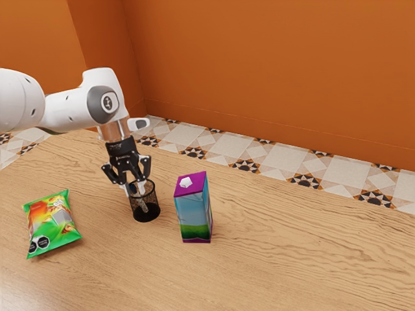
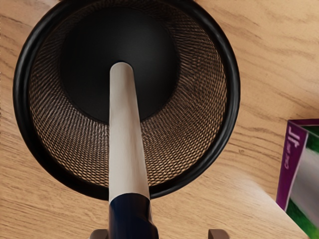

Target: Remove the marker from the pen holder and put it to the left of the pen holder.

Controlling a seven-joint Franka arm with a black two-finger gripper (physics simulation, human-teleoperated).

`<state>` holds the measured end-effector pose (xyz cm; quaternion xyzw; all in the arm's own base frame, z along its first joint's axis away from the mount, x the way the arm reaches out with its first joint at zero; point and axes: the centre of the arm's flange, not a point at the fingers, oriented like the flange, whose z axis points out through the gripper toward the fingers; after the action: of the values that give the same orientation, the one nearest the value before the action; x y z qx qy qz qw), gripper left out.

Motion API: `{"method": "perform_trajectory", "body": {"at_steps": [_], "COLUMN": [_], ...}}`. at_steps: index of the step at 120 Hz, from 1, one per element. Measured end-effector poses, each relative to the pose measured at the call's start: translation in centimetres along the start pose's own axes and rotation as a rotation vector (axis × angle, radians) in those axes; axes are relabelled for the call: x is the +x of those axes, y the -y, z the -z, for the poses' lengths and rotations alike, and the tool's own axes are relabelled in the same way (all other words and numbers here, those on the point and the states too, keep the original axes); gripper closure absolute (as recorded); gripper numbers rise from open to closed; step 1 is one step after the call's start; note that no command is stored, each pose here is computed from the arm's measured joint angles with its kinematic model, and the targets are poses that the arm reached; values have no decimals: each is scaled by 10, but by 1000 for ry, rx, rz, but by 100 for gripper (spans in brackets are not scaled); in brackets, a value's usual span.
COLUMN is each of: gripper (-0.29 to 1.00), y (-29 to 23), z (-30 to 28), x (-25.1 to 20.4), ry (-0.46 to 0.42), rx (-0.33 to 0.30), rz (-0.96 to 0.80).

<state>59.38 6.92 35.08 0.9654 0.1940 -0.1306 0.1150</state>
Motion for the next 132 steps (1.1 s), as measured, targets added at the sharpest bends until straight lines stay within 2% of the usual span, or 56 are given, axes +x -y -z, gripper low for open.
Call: {"method": "perform_trajectory", "body": {"at_steps": [39,78,97,132], "gripper": [50,70,75,78], "y": [1,2,0,-4], "z": [1,-3,-1,69], "x": [10,12,12,-17], "ry": [-39,-45,-52,-155], "rx": [8,16,21,49], "rz": [0,4,2,-35]}}
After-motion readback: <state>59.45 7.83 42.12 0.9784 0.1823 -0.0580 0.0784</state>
